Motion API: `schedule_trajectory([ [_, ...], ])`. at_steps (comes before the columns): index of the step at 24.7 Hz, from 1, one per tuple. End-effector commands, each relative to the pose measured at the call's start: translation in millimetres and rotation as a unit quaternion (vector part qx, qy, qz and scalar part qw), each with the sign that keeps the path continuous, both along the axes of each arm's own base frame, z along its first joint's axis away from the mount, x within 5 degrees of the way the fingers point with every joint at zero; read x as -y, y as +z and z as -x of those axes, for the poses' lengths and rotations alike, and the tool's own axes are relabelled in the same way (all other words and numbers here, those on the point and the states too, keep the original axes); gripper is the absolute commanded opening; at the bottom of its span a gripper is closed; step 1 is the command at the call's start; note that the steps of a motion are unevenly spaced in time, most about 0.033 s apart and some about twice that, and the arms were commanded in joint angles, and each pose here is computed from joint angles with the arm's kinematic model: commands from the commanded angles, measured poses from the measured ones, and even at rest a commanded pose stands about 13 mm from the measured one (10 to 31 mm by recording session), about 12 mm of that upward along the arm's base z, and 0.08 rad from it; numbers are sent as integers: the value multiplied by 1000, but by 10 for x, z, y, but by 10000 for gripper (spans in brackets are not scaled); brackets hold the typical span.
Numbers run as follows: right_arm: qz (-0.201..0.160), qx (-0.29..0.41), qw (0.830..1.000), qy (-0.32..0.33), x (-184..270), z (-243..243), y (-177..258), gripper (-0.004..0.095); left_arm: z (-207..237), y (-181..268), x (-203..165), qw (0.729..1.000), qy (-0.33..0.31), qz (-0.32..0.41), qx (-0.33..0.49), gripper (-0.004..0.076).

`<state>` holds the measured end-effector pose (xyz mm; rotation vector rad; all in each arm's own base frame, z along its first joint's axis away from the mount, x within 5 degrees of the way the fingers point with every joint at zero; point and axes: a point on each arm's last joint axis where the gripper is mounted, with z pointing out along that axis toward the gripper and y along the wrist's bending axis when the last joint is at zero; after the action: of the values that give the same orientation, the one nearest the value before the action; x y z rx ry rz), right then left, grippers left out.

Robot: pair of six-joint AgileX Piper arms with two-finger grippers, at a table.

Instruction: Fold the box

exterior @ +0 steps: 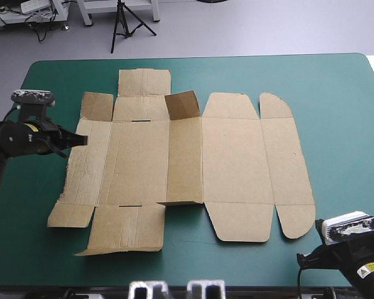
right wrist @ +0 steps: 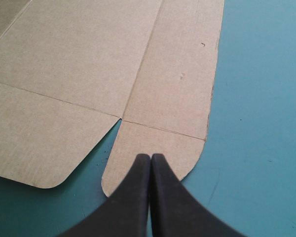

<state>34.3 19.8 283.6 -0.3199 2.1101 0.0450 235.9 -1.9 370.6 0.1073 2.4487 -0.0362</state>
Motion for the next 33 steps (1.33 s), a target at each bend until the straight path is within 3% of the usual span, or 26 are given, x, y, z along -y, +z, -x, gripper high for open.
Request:
schedule_trajectory([
  [1, -7, 35, 999, -6, 4, -40, 109, -18, -138, 208, -302, 997, 41, 57, 35, -4],
  [2, -7, 38, 999, -7, 5, -43, 113, -18, -182, 203, -484, 991, 67, 110, 30, -4],
  [7, -6, 39, 999, -7, 7, -43, 114, -17, -190, 105, -862, 967, 110, 231, 1, -5],
  [17, -3, 39, 999, -7, 9, -43, 113, -17, -163, -14, -1006, 964, 126, 229, -44, 4],
  [21, -4, 39, 999, -7, 8, -43, 114, -17, -209, -118, -987, 960, 112, 242, -82, 117],
  [23, -2, 38, 999, -7, 10, -43, 111, -17, -251, -161, -969, 959, 106, 245, -93, 223],
  [24, -2, 38, 999, -7, 10, -43, 111, -17, -286, -197, -951, 960, 101, 242, -100, 321],
  [26, -2, 38, 999, -7, 10, -43, 111, -17, -297, -241, -979, 961, 105, 232, -109, 404],
  [33, -2, 38, 999, -7, 10, -43, 111, -17, -277, -709, -1044, 963, 76, 190, -175, 402],
])
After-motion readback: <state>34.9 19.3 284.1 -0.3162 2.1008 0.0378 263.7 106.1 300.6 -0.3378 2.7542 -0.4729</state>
